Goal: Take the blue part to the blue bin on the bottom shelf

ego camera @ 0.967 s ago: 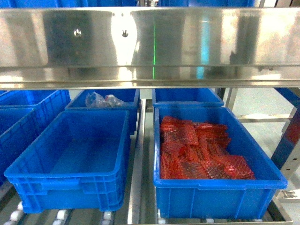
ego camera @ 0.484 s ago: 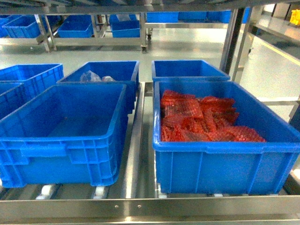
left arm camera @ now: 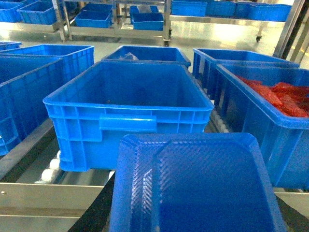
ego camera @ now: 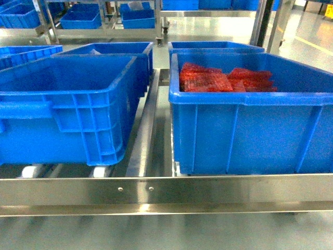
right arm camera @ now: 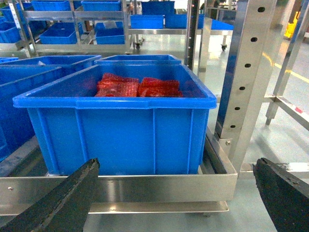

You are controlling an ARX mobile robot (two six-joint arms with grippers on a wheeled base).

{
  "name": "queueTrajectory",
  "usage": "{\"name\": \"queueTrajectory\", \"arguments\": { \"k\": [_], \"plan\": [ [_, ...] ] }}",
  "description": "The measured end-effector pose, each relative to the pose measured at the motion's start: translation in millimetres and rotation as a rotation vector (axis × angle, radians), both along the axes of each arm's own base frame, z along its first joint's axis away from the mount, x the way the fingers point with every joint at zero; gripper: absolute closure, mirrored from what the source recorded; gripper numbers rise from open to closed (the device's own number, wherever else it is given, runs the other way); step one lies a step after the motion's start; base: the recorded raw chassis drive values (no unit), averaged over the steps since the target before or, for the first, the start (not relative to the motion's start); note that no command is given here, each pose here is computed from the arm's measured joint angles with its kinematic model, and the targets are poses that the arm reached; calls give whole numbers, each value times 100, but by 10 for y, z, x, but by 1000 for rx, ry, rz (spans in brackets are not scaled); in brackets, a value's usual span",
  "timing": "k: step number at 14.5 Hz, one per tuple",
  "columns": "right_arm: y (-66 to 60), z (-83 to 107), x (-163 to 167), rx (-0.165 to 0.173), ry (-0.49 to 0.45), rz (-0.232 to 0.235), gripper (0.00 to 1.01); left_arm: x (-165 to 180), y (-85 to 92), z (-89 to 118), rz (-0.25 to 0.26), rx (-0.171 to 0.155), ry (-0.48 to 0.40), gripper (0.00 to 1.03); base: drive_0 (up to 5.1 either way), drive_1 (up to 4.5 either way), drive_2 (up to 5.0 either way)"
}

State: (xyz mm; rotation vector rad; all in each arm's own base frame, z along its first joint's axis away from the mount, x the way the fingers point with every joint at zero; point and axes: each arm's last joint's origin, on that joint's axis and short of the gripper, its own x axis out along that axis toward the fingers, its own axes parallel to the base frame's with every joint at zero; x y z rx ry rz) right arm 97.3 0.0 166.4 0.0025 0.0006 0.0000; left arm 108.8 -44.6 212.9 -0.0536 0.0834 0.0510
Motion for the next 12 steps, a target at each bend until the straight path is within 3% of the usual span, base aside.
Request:
{"name": "queueTrajectory", "arguments": {
  "k": [8,12],
  "plan": [
    [0,1,0,0,-1,0,3,0,0,-2,0,-1,-2,60,0,0,0],
    [0,2,0,0,-2,0,3,-2,1,2,0,-3,-5,60,-10,402,-423]
  ]
}}
